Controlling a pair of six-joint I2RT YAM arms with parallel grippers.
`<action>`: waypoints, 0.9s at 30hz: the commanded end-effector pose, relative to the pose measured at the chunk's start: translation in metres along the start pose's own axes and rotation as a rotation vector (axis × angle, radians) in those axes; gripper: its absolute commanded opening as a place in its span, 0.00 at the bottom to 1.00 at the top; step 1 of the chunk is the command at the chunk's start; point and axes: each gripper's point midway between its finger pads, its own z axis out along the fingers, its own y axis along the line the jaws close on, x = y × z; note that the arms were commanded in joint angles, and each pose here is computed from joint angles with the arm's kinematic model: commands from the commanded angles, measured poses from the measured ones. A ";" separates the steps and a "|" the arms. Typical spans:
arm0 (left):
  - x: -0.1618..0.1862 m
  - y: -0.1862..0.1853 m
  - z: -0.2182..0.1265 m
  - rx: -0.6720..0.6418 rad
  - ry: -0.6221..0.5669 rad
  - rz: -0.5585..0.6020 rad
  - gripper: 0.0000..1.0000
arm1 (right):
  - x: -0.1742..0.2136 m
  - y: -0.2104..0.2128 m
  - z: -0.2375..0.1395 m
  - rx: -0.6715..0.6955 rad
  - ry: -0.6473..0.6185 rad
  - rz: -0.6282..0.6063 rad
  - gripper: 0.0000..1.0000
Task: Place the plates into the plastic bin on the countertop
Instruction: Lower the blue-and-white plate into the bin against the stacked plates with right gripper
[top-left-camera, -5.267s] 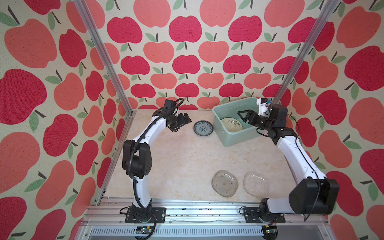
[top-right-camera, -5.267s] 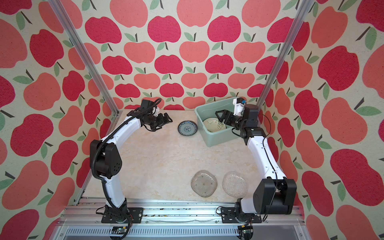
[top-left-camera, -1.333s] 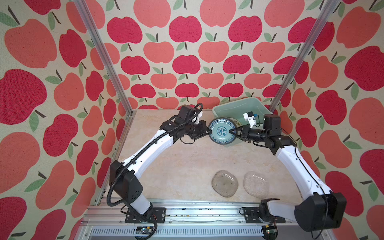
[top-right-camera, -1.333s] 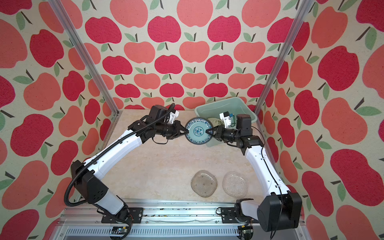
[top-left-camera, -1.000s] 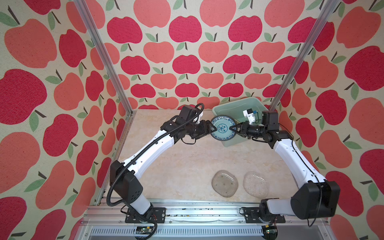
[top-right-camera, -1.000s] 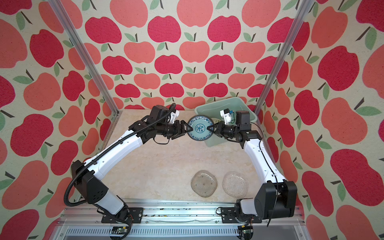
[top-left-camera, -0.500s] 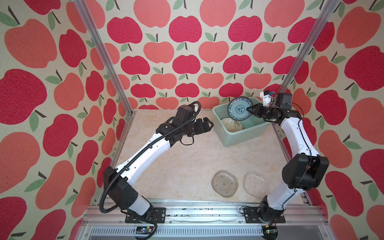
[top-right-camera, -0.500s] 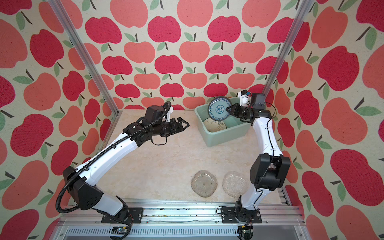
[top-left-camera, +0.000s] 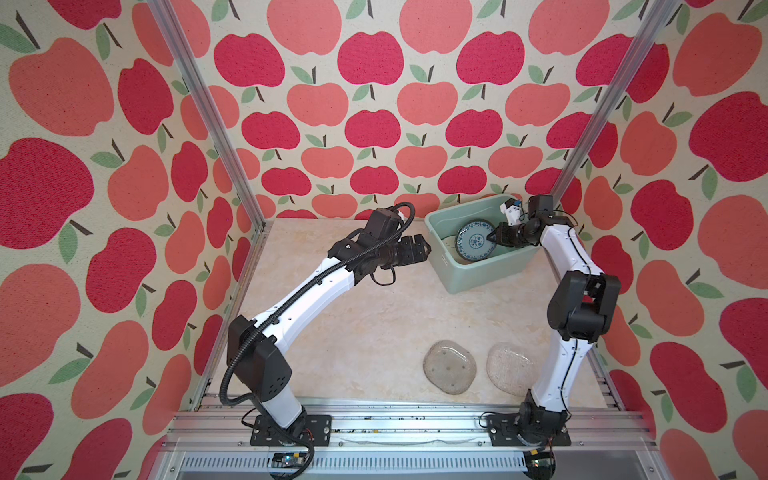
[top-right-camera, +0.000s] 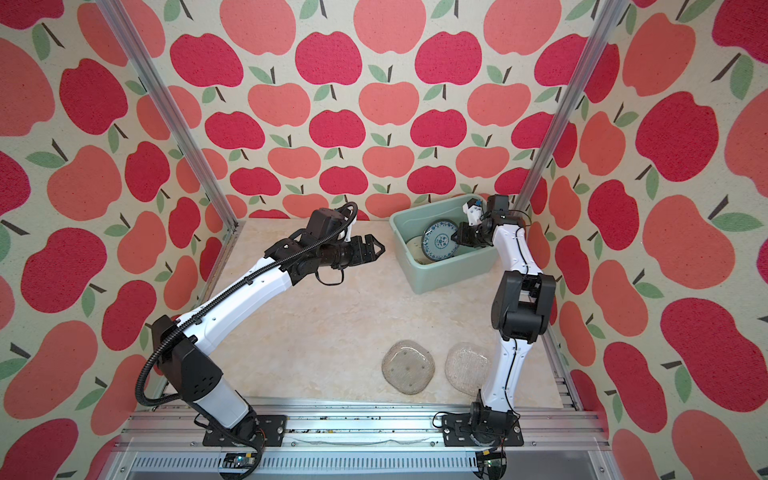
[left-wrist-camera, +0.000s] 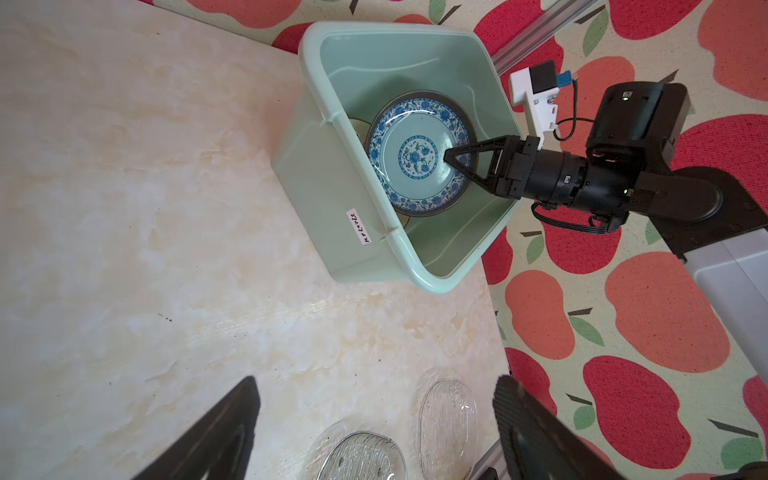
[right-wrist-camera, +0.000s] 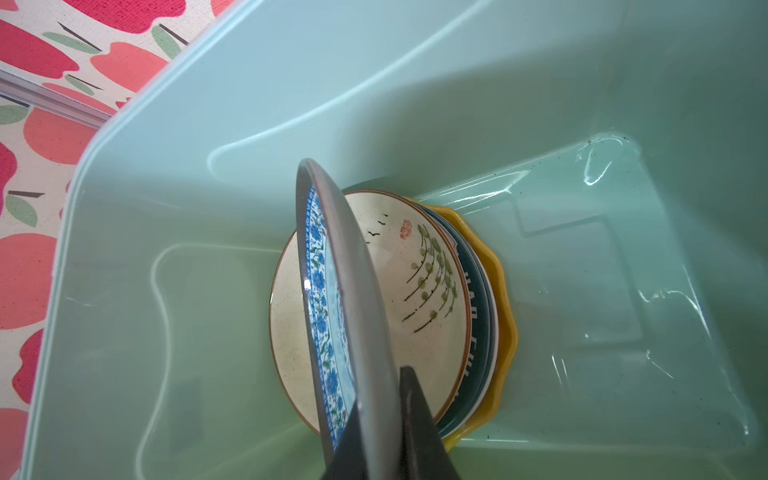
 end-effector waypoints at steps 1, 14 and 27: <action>0.001 -0.005 0.005 -0.010 0.022 0.021 0.90 | 0.005 -0.002 0.011 -0.017 0.048 -0.041 0.00; 0.003 -0.003 0.027 -0.036 0.073 0.004 0.90 | 0.016 -0.008 0.046 -0.081 0.124 -0.018 0.07; 0.005 0.003 0.041 -0.054 0.102 -0.017 0.90 | 0.026 -0.018 0.069 -0.031 0.185 -0.013 0.23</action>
